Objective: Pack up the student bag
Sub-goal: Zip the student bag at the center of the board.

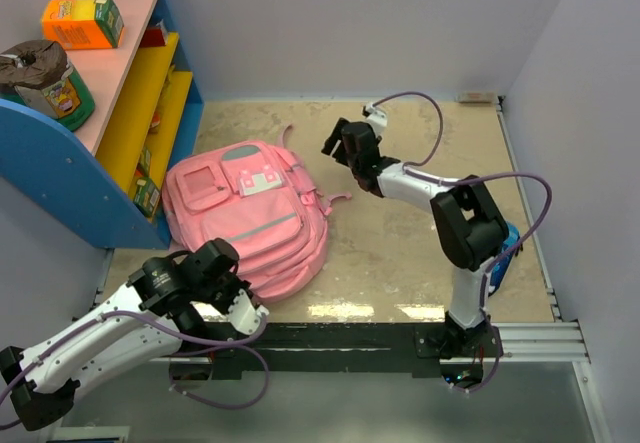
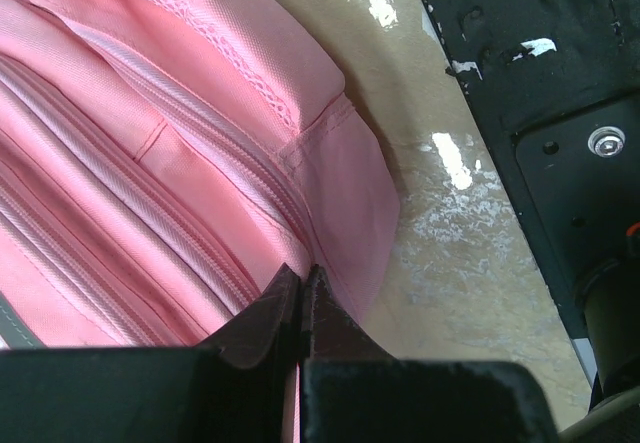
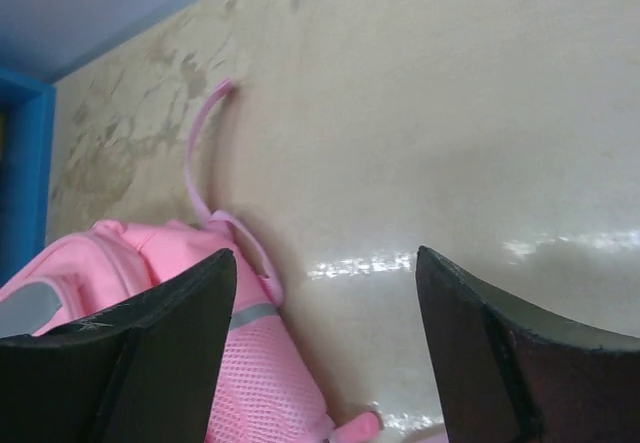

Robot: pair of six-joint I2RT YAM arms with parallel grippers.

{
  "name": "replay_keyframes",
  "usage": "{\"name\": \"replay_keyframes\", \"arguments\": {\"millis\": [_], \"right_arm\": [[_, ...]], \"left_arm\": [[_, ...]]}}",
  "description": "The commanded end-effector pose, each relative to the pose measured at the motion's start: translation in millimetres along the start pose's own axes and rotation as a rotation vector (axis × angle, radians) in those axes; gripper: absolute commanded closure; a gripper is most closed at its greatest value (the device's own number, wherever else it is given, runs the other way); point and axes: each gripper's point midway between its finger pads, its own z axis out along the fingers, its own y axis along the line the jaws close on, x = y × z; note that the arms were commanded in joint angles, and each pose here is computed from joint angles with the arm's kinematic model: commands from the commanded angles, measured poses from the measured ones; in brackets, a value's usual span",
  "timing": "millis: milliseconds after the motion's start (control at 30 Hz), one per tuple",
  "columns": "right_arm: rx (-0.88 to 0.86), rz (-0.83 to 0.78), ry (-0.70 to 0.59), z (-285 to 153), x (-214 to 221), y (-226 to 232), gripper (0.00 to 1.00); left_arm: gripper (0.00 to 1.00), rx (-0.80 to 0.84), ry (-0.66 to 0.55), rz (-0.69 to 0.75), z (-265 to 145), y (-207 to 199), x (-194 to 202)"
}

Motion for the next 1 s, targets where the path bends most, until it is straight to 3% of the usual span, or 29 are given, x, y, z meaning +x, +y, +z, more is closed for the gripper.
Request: {"name": "replay_keyframes", "arguments": {"millis": [0,167,400,500,600,700,833,900,933,967], "right_arm": [[-0.183,-0.095,0.108,12,26,48,0.24],[-0.443,-0.104,0.169,15,56,90,0.27],[-0.489,-0.246,0.182,8,91,102,0.27],[-0.470,-0.354,0.192,8,106,108,0.28],[-0.448,-0.366,0.199,9,110,106,0.46],[-0.354,-0.347,0.217,15,112,90,1.00],[-0.232,-0.314,0.075,-10,65,67,1.00],[-0.085,-0.288,0.018,-17,48,32,1.00],[-0.054,-0.258,0.013,-25,42,24,1.00],[-0.041,-0.245,-0.005,-43,34,14,1.00]], "left_arm": [[1.00,0.021,0.003,-0.032,-5,-7,1],[1.00,0.032,0.026,-0.023,-3,-8,5],[1.00,0.023,0.035,-0.052,-3,-7,7],[1.00,-0.122,0.020,-0.024,-4,24,4],[1.00,-0.227,0.008,-0.005,-12,49,-1],[1.00,-0.222,0.027,0.011,-8,55,0],[1.00,-0.243,0.016,0.035,-12,64,-4],[0.97,-0.266,0.001,0.045,-17,72,-9],[0.93,-0.265,0.003,0.049,-17,74,-9],[0.78,-0.269,0.011,0.055,-17,76,-8]]}}
